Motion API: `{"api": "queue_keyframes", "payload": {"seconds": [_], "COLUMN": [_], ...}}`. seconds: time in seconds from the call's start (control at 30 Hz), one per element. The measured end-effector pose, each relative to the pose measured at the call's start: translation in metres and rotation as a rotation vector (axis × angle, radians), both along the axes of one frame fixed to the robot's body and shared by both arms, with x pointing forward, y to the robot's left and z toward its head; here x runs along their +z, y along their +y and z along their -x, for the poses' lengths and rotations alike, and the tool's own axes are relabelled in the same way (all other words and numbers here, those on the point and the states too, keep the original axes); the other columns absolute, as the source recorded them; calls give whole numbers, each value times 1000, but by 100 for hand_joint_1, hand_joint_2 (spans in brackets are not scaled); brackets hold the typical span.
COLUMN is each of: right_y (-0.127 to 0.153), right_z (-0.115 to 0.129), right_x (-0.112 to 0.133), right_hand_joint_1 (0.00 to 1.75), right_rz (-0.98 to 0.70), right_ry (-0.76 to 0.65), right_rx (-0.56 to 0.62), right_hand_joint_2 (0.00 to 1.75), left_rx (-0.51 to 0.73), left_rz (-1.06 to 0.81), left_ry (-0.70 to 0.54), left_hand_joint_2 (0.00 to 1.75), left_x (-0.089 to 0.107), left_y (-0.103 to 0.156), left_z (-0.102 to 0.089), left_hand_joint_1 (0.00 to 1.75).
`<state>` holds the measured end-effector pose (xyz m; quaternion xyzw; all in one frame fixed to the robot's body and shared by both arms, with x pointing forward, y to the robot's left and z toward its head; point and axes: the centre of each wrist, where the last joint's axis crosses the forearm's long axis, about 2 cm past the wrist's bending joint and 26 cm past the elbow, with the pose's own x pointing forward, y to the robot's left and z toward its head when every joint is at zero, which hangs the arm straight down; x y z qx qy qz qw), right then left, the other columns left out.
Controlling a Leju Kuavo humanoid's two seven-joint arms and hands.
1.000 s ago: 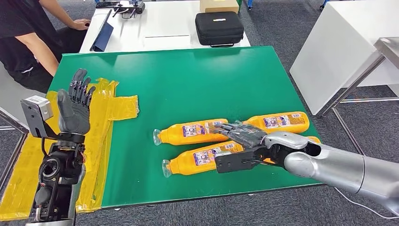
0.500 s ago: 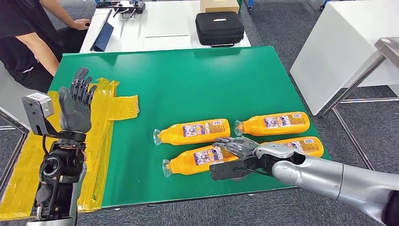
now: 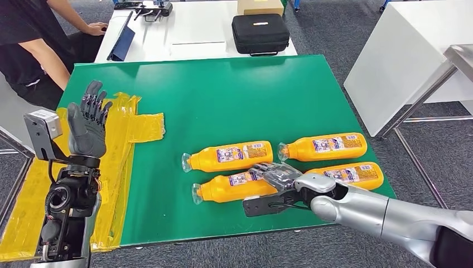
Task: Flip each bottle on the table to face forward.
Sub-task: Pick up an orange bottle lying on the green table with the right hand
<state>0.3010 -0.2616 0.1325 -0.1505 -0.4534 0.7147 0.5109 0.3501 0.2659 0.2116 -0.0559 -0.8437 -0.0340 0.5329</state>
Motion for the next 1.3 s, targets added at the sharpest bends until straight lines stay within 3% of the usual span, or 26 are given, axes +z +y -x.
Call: {"api": "queue_keyframes", "payload": {"seconds": [0.1, 0.23, 0.73, 0.93, 1.07, 1.17, 1.3], "right_y": [2, 5, 12, 1, -3, 5, 9], "right_z": [-2, -5, -10, -6, 20, 40, 47], "right_x": [-10, -21, -33, -34, -36, -25, -3], "right_hand_joint_1": [1, 173, 175, 175, 175, 175, 175], "right_rz": [22, 48, 32, -225, -489, -690, -824], "right_ry": [0, 15, 9, 150, 239, 241, 199], "right_rx": [-11, -20, -50, -122, -115, -79, -59], "right_hand_joint_2": [175, 175, 175, 175, 175, 175, 175], "left_rx": [2, 8, 24, 23, 28, 31, 29], "left_rz": [0, 1, 14, 19, 25, 30, 35], "left_ry": [1, 4, 18, 11, 7, 11, 11], "left_hand_joint_2": [0, 0, 0, 0, 175, 175, 175], "left_x": [0, 0, -8, -9, -13, -17, -19], "left_y": [0, 1, 6, 7, 11, 15, 18], "left_z": [0, 0, 4, 4, 5, 9, 11], "left_hand_joint_1": [0, 0, 0, 0, 0, 0, 0]}}
